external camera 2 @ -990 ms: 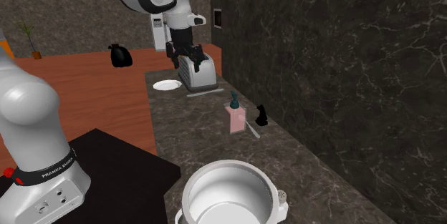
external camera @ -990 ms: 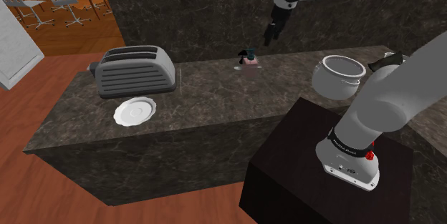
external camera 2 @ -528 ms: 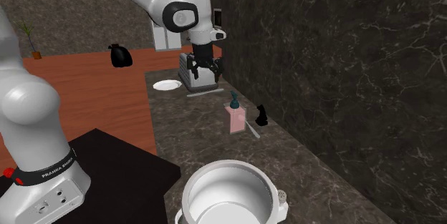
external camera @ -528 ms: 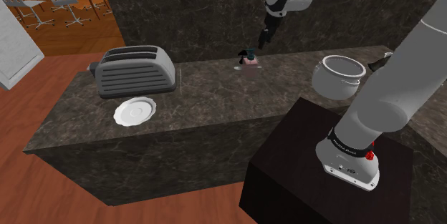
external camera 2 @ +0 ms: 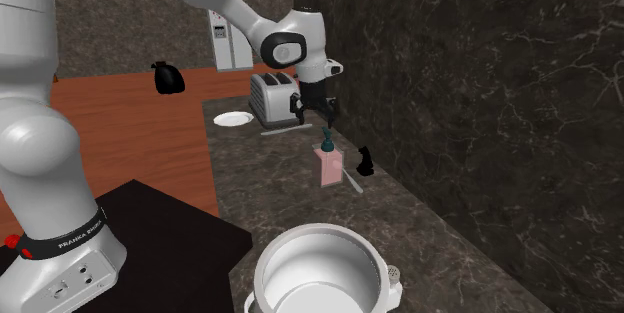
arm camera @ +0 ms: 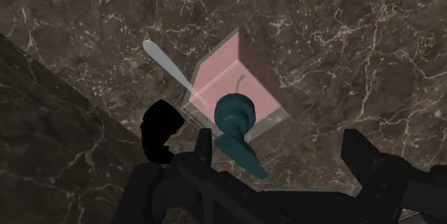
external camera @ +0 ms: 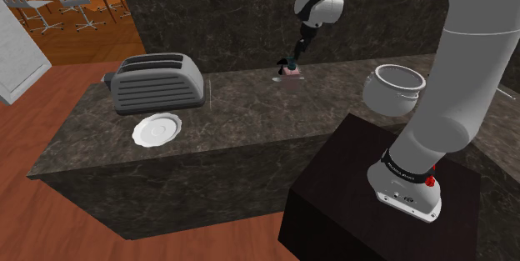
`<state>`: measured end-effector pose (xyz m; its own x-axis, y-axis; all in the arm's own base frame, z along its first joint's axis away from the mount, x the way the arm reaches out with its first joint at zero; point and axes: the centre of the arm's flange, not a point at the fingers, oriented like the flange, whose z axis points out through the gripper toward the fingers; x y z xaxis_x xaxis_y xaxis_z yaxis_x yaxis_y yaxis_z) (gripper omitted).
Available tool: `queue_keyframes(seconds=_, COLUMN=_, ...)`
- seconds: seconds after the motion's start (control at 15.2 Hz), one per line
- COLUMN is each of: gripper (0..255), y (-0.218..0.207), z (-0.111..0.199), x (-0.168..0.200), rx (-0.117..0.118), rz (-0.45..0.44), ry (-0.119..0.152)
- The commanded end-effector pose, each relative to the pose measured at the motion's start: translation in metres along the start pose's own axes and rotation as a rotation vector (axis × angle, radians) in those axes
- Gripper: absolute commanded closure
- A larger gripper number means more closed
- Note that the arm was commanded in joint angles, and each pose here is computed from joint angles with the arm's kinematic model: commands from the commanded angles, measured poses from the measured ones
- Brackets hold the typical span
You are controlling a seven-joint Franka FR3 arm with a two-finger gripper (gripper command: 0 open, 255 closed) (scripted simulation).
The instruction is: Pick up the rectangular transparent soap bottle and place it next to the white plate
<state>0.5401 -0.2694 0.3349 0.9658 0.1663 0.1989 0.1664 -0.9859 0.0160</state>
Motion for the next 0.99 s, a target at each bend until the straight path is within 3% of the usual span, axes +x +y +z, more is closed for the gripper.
queue_keyframes(seconds=0.0, gripper=0, y=0.017, z=0.017, x=0.011, rx=-0.002, rz=-0.018, ry=0.011)
queue_keyframes(seconds=0.59, gripper=0, y=0.028, z=0.069, x=0.02, rx=-0.004, rz=-0.029, ry=0.017)
queue_keyframes(seconds=0.92, gripper=0, y=0.028, z=0.069, x=0.02, rx=-0.004, rz=-0.029, ry=0.017)
